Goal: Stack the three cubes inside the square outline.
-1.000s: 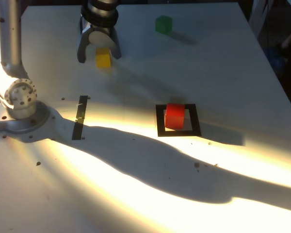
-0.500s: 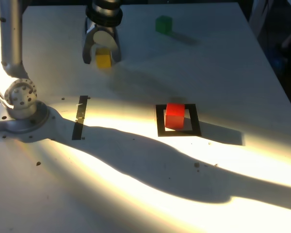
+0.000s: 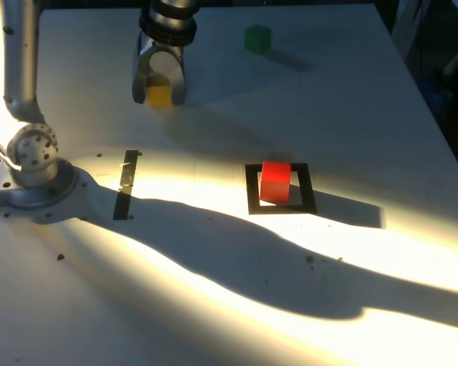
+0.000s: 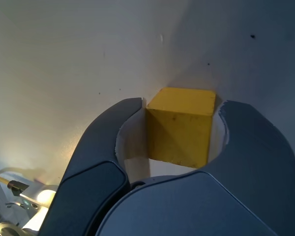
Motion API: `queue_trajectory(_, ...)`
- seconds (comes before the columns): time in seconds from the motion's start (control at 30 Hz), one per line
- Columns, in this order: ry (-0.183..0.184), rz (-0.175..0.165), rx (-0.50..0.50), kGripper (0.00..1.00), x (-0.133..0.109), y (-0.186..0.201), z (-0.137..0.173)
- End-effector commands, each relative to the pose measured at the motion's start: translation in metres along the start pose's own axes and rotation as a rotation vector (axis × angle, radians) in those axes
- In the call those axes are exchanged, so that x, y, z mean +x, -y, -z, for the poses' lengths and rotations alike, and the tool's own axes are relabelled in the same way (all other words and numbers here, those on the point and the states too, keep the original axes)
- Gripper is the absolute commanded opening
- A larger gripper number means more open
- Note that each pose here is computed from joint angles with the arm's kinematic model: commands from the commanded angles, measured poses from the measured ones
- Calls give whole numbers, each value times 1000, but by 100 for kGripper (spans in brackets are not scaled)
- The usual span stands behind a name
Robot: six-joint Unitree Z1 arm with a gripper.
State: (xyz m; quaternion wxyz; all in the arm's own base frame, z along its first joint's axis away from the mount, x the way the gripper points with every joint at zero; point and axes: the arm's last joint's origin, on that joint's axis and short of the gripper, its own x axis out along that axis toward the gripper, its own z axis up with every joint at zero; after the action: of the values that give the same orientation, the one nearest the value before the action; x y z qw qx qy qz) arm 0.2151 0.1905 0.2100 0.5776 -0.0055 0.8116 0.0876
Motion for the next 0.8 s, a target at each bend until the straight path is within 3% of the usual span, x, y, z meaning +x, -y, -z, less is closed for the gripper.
queue_trajectory(0.0,17,-17,8,30,-12,12,3)
queue_trajectory(0.13,43,-49,52,30,-43,51,0)
queue_trajectory(0.23,73,-56,101,30,-70,85,-2)
queue_trajectory(0.43,149,-15,168,30,-115,145,-2)
queue_trajectory(0.63,186,42,182,30,-133,184,-12)
queue_trajectory(0.77,189,26,207,30,-145,207,-26)
